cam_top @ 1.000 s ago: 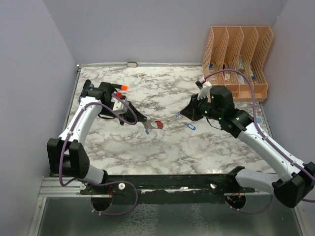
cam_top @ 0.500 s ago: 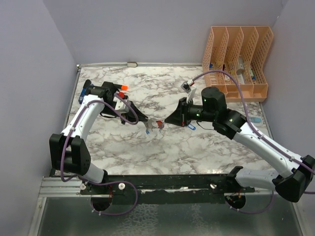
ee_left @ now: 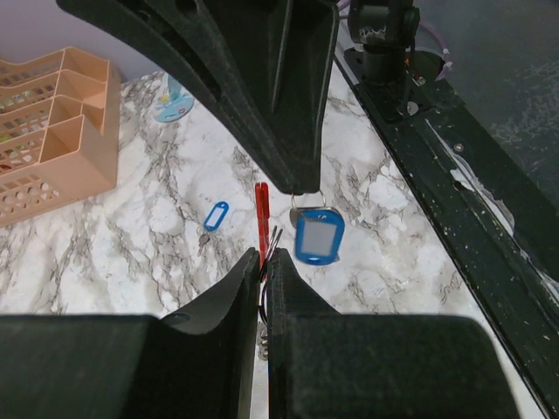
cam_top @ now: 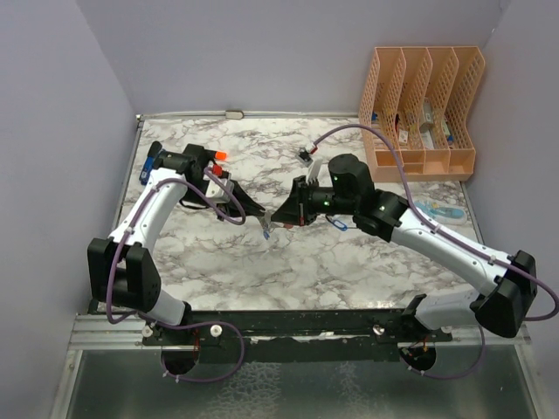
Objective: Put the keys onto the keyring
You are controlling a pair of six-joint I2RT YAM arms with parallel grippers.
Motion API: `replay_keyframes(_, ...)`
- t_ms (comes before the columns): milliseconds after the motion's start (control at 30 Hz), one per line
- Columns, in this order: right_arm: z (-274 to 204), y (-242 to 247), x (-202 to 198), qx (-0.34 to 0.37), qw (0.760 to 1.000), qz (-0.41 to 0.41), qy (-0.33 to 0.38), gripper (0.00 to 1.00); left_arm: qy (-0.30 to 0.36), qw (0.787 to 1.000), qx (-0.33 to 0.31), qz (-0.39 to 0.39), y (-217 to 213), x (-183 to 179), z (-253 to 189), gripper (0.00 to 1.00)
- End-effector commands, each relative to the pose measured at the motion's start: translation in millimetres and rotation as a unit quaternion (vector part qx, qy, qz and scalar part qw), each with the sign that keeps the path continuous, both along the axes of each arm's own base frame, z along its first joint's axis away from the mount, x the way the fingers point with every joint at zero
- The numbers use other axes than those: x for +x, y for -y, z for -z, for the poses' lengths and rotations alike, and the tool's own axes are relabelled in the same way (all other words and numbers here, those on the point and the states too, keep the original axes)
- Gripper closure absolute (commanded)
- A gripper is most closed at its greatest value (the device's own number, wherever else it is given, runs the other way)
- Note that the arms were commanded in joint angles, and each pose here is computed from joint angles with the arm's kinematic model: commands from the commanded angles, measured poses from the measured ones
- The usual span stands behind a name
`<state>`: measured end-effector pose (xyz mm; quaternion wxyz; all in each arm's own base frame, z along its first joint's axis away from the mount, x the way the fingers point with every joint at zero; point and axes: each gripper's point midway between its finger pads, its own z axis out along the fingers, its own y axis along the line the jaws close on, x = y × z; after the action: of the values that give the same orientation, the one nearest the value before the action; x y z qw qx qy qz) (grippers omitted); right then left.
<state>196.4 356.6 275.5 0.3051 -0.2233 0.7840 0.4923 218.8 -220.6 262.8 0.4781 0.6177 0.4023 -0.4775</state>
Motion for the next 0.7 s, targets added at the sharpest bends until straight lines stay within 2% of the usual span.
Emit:
replay_keyframes(0, -22.7, -9.3, 14.2, 0.017, 0.999, 0.031, 0.025, 0.99, 0.022, 0.999, -0.023, 0.004, 1.8, -10.0, -16.7, 1.00)
replay_keyframes(300, -17.9, -7.0, 22.6, -0.008, 0.998, 0.058, 0.023, 0.99, 0.034, 0.999, -0.026, 0.007, 1.3, -16.6, -21.1, 1.00)
replay_keyframes(667, -17.7, -13.1, 19.9, -0.019, 0.998, 0.054, 0.024, 0.99, 0.034, 0.999, -0.026, 0.011, 3.0, -18.9, -21.2, 1.00)
